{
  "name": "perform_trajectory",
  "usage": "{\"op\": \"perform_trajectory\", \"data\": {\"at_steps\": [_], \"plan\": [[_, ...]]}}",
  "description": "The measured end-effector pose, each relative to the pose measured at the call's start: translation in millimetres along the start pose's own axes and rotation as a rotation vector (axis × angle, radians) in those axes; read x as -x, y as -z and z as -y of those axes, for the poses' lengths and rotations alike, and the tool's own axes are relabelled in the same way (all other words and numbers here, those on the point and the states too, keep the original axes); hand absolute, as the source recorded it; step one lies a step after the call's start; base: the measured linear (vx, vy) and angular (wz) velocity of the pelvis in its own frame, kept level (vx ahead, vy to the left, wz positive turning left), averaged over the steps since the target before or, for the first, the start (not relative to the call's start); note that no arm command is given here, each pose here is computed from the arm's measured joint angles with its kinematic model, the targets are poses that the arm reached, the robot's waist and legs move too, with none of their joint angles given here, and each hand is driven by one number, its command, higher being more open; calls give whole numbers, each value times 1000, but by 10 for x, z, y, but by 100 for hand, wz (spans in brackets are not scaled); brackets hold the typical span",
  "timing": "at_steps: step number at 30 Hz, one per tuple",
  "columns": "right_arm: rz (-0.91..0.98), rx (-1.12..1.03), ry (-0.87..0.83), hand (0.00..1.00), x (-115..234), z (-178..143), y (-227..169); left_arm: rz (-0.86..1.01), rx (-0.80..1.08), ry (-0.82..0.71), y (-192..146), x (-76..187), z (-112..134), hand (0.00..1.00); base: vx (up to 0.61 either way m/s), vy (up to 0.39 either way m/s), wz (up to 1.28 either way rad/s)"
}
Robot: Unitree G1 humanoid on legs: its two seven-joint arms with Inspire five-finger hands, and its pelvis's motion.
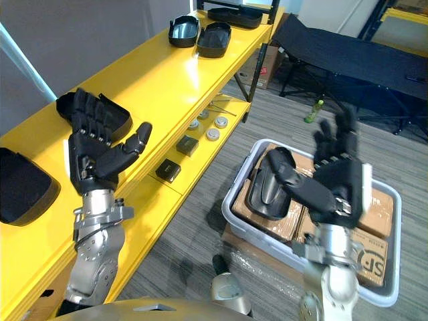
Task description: Walk over and take three plastic housings, then place them on the shelf
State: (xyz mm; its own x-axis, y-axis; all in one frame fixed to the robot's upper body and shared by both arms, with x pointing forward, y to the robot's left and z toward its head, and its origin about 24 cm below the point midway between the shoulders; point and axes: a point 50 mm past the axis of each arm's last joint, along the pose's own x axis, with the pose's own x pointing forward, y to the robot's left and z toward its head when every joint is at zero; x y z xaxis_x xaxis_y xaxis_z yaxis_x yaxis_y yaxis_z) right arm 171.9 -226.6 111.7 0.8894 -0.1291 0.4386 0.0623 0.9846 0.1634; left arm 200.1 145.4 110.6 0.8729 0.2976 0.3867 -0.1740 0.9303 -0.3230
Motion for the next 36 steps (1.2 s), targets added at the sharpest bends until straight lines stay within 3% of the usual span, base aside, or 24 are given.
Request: {"op": "perform_trajectory", "data": {"at_steps": [5, 11, 18, 23, 26, 31, 36], "plan": [[-142, -54, 12, 100, 36, -127, 249, 35, -7, 33, -74, -14, -26, 100, -71, 111, 3], [-188, -153, 96, 100, 236, -213, 355, 121, 27, 134, -231, -19, 152, 100, -98, 69, -45], [-105, -231, -138, 100, -234, -746, 524, 68, 53, 256, -167, -55, 161, 100, -224, -14, -83], [-232, -80, -107, 100, -133, -921, 796, 14, 92, 323, -90, -43, 178, 100, -135, -294, -41], [-293, 47, -64, 100, -117, -756, 850, -39, 138, 280, 1, -47, 173, 100, -53, -360, -51], [-419, 169, 256, 100, 143, 18, 853, -168, 239, 242, 218, 59, 318, 100, -2, -238, -10], [-470, 173, 363, 100, 313, 199, 851, -228, 223, 252, 284, 127, 307, 100, -14, -15, -17]]}}
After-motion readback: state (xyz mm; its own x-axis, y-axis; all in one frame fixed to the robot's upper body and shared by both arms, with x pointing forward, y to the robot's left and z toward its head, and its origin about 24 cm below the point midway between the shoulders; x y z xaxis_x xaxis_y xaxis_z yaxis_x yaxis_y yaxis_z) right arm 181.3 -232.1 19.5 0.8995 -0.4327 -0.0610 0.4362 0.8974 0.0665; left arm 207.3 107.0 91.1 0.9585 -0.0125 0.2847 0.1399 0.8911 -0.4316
